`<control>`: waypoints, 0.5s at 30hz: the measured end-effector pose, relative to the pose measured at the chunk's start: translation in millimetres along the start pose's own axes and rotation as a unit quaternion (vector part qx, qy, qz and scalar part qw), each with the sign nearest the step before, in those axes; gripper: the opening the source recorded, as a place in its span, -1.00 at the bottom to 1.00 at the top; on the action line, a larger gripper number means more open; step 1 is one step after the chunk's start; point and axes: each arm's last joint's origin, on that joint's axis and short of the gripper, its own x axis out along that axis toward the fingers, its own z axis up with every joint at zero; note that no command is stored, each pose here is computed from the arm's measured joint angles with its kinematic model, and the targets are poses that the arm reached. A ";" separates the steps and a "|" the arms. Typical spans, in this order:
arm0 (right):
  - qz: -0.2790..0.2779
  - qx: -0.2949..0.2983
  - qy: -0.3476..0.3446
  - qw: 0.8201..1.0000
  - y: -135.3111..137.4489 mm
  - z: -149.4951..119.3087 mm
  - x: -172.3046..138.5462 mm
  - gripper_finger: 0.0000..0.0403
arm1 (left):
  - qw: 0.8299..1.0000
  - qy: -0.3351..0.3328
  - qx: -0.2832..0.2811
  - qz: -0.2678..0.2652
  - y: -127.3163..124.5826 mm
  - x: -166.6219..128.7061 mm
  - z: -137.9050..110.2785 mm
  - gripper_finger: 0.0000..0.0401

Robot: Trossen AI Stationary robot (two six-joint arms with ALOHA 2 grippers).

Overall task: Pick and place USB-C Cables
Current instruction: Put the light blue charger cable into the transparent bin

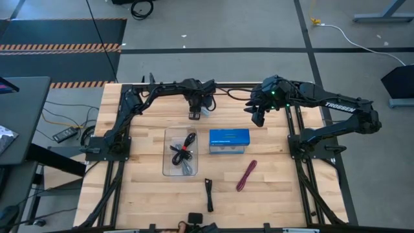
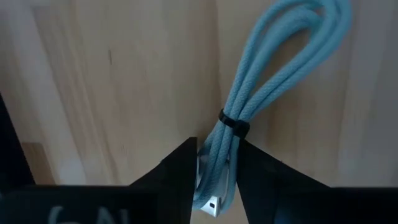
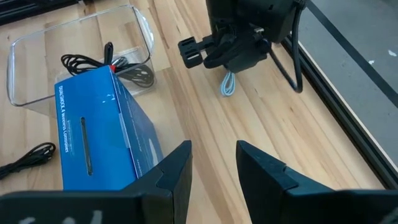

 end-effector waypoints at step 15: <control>-0.001 0.005 0.005 1.000 -0.1 -1.1 0.0 -0.35 | 0.999 0.013 -0.005 -0.044 4.2 -26.5 -19.5 -0.74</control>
